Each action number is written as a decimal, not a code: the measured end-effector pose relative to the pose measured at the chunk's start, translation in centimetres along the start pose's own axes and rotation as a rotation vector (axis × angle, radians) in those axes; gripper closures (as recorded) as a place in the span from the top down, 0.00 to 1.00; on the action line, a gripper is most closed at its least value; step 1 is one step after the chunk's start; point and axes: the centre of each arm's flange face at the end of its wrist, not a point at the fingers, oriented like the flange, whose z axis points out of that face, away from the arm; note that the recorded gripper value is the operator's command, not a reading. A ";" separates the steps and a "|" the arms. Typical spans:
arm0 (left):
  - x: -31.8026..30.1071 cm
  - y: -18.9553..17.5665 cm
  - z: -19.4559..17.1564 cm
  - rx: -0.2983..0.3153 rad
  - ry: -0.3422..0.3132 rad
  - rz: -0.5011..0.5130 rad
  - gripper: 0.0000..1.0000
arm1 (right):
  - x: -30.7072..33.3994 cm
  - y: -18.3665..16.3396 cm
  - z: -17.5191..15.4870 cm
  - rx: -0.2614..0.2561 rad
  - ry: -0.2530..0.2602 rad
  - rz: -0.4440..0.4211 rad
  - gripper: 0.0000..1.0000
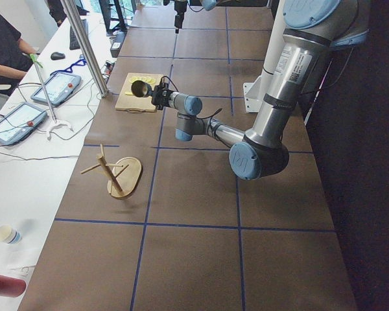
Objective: Hang cup on storage rack
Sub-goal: 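Lift the mug with the left gripper toward the wooden rack, then hook the mug handle onto a rack peg with the left gripper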
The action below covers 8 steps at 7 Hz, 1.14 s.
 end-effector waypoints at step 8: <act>-7.0 -17.6 -8.5 0.279 0.105 -1.097 0.01 | 0.3 -0.1 0.0 0.023 0.014 0.000 1.00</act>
